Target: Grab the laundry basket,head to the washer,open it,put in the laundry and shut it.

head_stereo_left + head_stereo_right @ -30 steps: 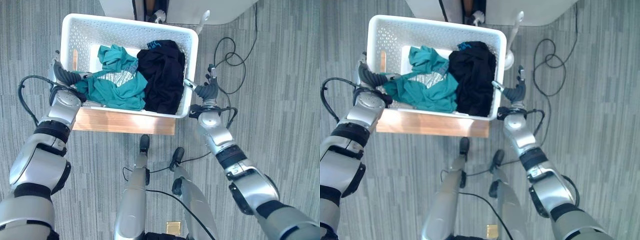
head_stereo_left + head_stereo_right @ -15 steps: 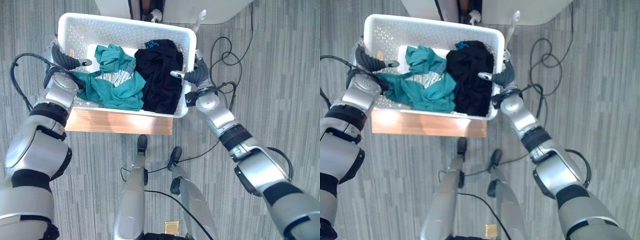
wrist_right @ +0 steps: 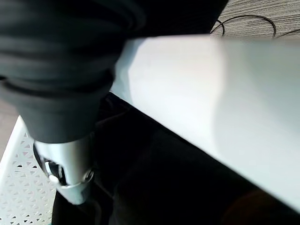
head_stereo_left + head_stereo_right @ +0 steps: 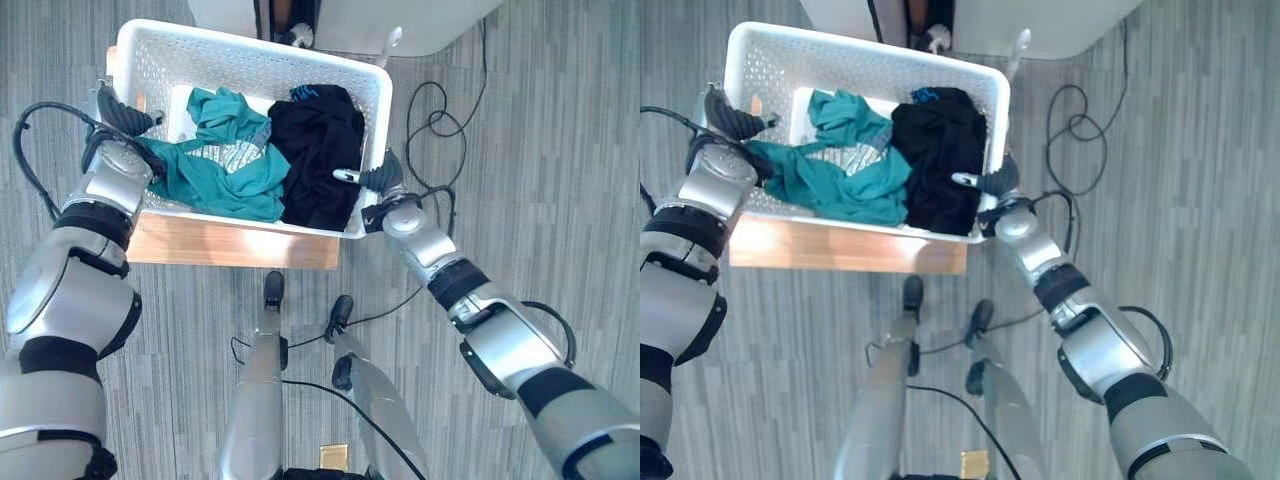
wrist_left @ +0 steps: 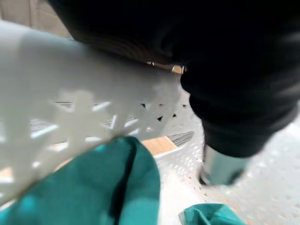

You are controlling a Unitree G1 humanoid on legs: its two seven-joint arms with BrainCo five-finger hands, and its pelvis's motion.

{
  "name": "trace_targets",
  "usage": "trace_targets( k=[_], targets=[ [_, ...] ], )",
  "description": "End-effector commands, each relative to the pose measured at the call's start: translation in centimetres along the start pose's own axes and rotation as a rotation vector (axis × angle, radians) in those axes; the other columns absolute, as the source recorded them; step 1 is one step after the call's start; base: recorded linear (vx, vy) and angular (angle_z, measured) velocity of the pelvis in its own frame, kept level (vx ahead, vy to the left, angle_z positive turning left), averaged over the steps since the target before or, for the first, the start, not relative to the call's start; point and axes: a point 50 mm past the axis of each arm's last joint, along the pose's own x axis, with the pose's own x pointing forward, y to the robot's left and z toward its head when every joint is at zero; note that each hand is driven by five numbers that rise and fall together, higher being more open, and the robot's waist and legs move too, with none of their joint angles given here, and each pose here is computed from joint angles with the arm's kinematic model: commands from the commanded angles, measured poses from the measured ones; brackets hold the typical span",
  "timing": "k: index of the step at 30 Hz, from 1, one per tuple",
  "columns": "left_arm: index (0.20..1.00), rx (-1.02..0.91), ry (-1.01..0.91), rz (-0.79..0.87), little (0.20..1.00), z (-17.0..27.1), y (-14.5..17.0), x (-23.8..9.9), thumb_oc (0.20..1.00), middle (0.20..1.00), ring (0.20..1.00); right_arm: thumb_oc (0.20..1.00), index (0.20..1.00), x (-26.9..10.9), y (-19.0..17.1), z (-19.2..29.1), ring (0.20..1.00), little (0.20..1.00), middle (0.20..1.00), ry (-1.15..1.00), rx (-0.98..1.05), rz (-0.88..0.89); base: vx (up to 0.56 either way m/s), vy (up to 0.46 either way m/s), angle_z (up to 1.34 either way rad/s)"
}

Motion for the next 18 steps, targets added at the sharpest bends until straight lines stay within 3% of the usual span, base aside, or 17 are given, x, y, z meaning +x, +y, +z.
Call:
trace_targets(
  k=[1, 2, 3, 4, 18],
  targets=[
    [0.2, 0.022, -0.022, -0.075, 0.2, 1.2, -1.8, -0.4, 0.2, 0.2, 0.2, 0.796, 0.796, -0.2, 1.7, 2.1, 0.796, 0.796, 0.796, -0.087, 0.059, 0.083, 0.0, 0.0, 0.0],
    [0.2, 0.038, -0.028, -0.074, 0.2, 1.3, -1.8, -0.3, 0.2, 0.2, 0.2, 0.529, 0.529, -0.2, 1.5, 2.1, 0.529, 0.529, 0.529, -0.088, 0.056, 0.077, 0.0, 0.0, 0.0],
    [0.2, 0.038, -0.03, -0.074, 0.2, 1.4, -1.8, -0.3, 0.2, 0.2, 0.2, 0.46, 0.46, -0.2, 1.5, 2.1, 0.46, 0.46, 0.46, -0.089, 0.057, 0.075, 0.0, 0.0, 0.0],
    [0.2, 0.06, -0.036, -0.077, 0.2, 1.3, -1.9, -0.4, 0.2, 0.2, 0.2, 0.2, 0.2, -0.2, 1.3, 2.2, 0.2, 0.2, 0.2, -0.096, 0.051, 0.073, -0.1, 0.019, 0.0],
    [0.2, 0.224, -0.139, -0.109, 0.2, 1.1, -2.9, -1.1, 0.2, 0.2, 0.2, 0.2, 0.2, -0.4, 0.0, 2.7, 0.2, 0.2, 0.2, -0.143, 0.018, 0.055, -0.01, 0.003, -0.01]
  ],
)
